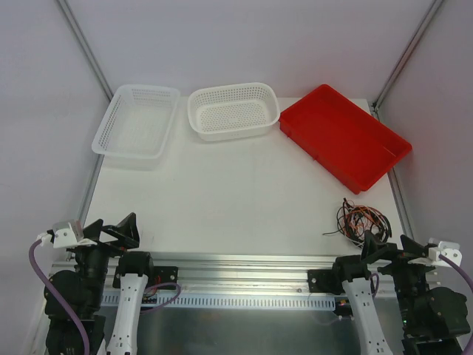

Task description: Untangle the cables

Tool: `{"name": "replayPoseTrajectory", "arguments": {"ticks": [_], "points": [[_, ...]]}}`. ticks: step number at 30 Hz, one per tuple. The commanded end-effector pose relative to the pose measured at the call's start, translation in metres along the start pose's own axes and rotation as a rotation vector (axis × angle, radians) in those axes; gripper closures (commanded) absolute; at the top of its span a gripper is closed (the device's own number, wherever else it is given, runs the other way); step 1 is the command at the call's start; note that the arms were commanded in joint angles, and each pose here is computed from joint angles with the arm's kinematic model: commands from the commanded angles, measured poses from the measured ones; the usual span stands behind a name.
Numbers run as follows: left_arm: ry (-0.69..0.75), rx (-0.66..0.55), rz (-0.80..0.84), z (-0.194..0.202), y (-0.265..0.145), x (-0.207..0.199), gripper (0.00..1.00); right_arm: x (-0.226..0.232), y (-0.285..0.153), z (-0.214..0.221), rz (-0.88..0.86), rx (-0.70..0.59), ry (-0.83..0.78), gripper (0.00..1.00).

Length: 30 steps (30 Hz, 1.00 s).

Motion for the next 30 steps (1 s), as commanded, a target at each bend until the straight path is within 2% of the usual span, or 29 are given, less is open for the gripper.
{"name": "replayPoseTrajectory", "arguments": {"ticks": [1, 6, 13, 20, 25, 28, 30], "points": [[0.002, -0.169, 0.090, 0.005, -0.037, 0.003, 0.01, -0.009, -0.039, 0.013, -0.033, -0.207, 0.035, 0.03], [-0.014, -0.151, 0.079, 0.008, -0.031, 0.003, 0.01, 0.001, -0.033, 0.017, -0.134, -0.155, 0.018, 0.03], [-0.094, -0.075, 0.070, 0.017, -0.014, 0.000, 0.01, 0.023, -0.002, 0.018, -0.251, 0.060, 0.051, 0.03], [-0.196, 0.057, 0.042, 0.023, 0.019, -0.006, 0.01, 0.027, 0.043, 0.018, -0.083, 0.328, 0.116, 0.03], [-0.266, 0.224, -0.036, 0.045, 0.055, -0.005, 0.01, 0.031, 0.081, 0.026, 0.046, 0.505, 0.166, 0.03], [-0.285, 0.304, -0.051, 0.058, 0.068, -0.004, 0.01, 0.029, 0.107, 0.041, 0.187, 0.578, 0.197, 0.03], [-0.282, 0.340, -0.065, 0.066, 0.075, -0.003, 0.01, 0.032, 0.125, 0.053, 0.201, 0.604, 0.210, 0.03]]}}
Point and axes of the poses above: each gripper's point midway between its finger pads, its own y axis out along the fingers, its own x axis along the line the jaws close on, z = x × y, the point moved 9 cm from there along -y, back along the fingers, and after that the axes turned 1 degree about -y, right-handed, at the moved point
